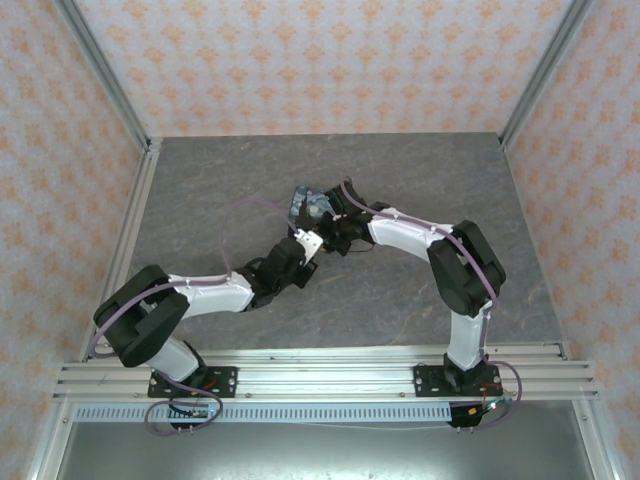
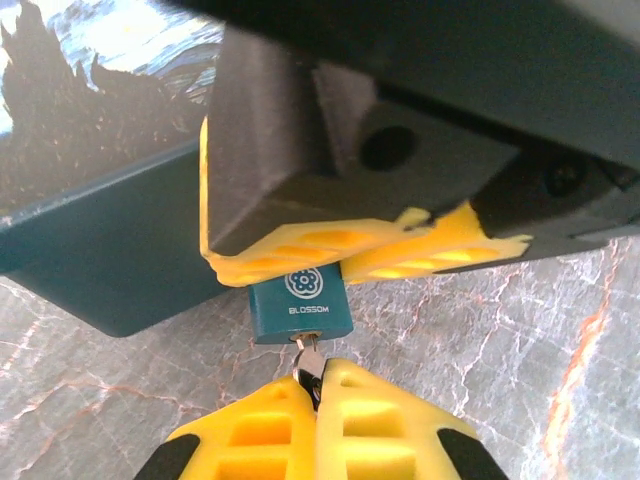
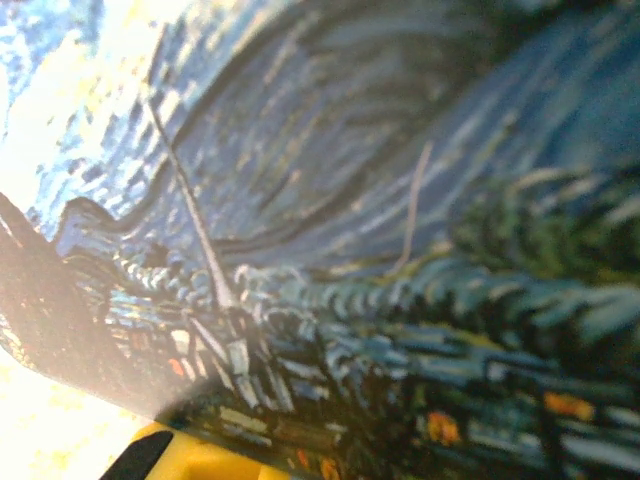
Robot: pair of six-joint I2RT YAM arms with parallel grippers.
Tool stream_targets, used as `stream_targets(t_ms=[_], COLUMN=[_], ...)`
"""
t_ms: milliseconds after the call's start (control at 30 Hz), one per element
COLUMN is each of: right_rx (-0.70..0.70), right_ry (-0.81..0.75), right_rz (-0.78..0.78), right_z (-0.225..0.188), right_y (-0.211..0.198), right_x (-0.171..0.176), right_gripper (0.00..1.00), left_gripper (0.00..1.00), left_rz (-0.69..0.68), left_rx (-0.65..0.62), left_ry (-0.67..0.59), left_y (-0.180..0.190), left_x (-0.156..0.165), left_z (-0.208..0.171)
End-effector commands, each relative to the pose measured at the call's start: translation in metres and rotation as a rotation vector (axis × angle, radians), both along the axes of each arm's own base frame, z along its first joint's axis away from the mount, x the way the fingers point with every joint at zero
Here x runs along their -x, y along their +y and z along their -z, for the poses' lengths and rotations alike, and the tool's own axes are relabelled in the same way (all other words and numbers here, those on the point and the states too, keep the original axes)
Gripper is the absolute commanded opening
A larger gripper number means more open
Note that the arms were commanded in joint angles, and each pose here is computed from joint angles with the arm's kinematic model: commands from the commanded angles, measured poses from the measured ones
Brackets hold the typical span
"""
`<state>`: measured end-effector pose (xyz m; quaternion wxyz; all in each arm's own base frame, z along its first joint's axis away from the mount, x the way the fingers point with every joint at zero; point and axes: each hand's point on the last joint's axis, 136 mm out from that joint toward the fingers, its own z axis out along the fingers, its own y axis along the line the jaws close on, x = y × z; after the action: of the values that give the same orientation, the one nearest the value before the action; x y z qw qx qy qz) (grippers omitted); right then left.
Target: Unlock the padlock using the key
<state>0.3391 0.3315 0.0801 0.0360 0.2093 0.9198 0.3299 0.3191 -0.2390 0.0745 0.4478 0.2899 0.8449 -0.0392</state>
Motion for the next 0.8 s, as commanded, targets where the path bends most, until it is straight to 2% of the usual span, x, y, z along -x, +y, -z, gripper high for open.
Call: stream_targets(t_ms=[0,267,433,500,533,600,667,767], right_rx=[-0.087,-0.090,-0.097,-0.108,-0.115,-0.125,-0.135,-0.175], right_ry=[-0.032,-0.004,0.016,0.020,0.022,0.022,0.028,0.050], right_rz=[-0.013,-0.052,-0.072,-0.088,-0.096,-0.101,-0.096,-0.070], right_z=[-0.025,-0.020,-0.018,-0.020,-0.021,-0.023,-0.022,-0.019], right_y=[0.020,0.024,0.027,0.030,0.032,0.033,0.033,0.035], right_x=[-0.012,-0.003,0.003,0.003,0.004,0.005,0.007,0.009], right_gripper=[0.00,0.00,0.00,0.00,0.00,0.00,0.00,0.00], left_gripper=[0.00,0.00,0.00,0.00,0.00,0.00,0.00,0.00], left_rz=[0.158,0.171,0.273,0.269,0.243,0.150,0.081,0.067], left_rx=[-0.106,-0.122,-0.273,-0.276,-0.217,0.038,0.208,0.344], left_ry=[-0.004,-0.043,-0.084,-0.075,-0.032,0.088,0.099,0.107], left_y=[-0.026,-0.028,-0.039,-0.039,-0.037,-0.029,-0.022,-0.025], left_x=[0.020,0.020,0.024,0.020,0.016,-0.003,-0.016,-0.024], left_z=[0.004,-0.006,-0.004,-0.003,-0.004,-0.013,-0.027,-0.042])
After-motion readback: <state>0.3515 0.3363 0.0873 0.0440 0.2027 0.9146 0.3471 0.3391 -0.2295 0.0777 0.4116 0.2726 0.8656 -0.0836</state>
